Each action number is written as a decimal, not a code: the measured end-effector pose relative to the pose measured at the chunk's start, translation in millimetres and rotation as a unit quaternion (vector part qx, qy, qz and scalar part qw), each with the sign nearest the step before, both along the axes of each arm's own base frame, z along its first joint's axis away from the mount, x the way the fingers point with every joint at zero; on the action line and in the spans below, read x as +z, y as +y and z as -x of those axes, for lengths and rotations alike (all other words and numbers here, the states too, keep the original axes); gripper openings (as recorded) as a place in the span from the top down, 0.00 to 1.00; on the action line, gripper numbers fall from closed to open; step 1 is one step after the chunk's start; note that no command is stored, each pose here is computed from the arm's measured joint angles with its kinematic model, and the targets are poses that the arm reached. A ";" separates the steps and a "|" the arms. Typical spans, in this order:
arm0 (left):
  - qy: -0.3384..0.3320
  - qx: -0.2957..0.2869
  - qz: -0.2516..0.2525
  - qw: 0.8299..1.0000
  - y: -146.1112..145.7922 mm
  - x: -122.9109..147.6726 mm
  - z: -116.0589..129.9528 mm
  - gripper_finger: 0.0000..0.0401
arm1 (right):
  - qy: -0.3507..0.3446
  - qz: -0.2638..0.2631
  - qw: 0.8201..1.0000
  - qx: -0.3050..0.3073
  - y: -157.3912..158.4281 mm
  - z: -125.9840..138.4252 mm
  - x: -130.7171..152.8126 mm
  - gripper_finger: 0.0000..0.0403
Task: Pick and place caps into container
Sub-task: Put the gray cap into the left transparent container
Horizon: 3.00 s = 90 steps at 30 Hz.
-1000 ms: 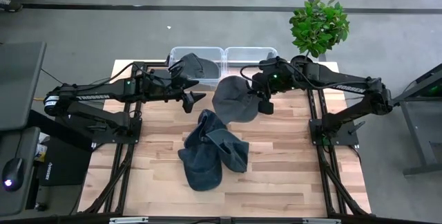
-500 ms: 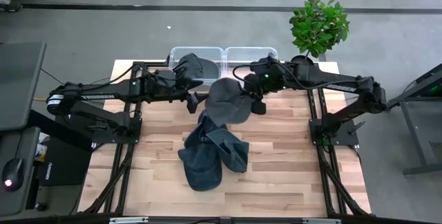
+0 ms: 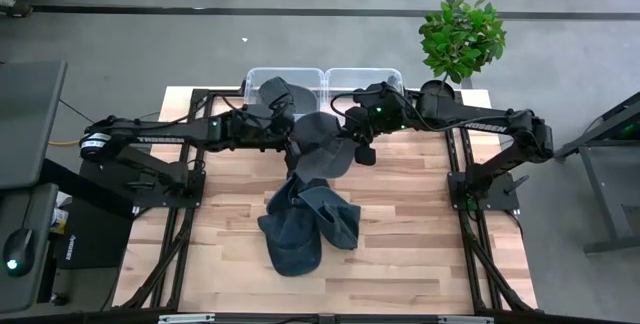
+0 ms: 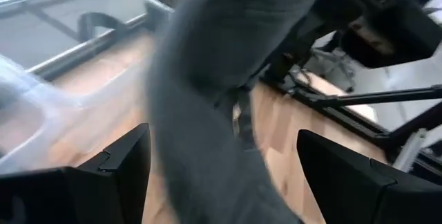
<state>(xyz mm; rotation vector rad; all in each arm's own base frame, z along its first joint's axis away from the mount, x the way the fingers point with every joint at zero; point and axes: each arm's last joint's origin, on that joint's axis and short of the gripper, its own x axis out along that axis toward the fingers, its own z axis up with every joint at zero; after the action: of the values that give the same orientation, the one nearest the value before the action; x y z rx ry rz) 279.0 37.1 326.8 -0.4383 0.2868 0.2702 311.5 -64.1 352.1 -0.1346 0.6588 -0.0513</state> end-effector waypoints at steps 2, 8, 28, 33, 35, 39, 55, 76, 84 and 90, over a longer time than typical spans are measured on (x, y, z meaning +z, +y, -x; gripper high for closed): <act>0.003 -0.006 0.012 1.000 0.1 -4.6 -5.2 0.27 | -0.006 0.001 1.000 0.001 -0.1 -0.7 1.0 0.95; 0.011 -0.023 0.034 0.999 -0.5 -11.0 -10.8 0.27 | -0.013 0.001 1.000 0.003 -0.1 -1.5 2.0 0.95; 0.002 0.006 0.044 0.999 1.5 -14.0 -16.0 0.30 | -0.043 0.002 0.999 0.019 0.2 -4.5 6.9 0.95; 0.005 0.011 0.043 0.999 1.9 -14.7 -16.0 0.48 | -0.043 0.003 0.999 0.019 0.2 -4.5 6.9 0.95; 0.008 0.021 0.040 0.999 2.4 -15.1 -15.7 0.58 | -0.043 0.003 0.999 0.020 0.2 -4.5 6.9 0.95; 0.009 0.029 0.036 0.999 3.0 -15.3 -15.5 0.84 | -0.042 0.004 0.999 0.020 0.2 -4.4 6.8 0.95; 0.008 0.050 0.032 0.998 4.2 -15.1 -15.2 1.00 | -0.033 0.011 0.999 0.006 -0.4 -3.4 5.6 0.95; 0.003 0.162 0.003 0.987 10.3 -14.6 -12.8 1.00 | -0.031 0.040 0.998 -0.040 -3.6 -2.6 7.1 0.83; 0.000 0.185 -0.006 0.983 11.5 -13.9 -12.1 1.00 | -0.045 0.054 0.995 -0.065 -3.8 3.6 15.1 0.72; -0.008 0.207 -0.016 0.978 12.4 -6.8 -8.9 1.00 | -0.041 0.072 0.992 -0.091 -5.1 13.3 21.4 0.66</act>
<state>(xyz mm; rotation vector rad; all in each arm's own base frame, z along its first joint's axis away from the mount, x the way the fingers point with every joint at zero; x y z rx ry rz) 287.9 49.5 320.0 -0.4665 0.1728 0.6774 298.2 -69.3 373.5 -0.2103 0.5828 -0.2796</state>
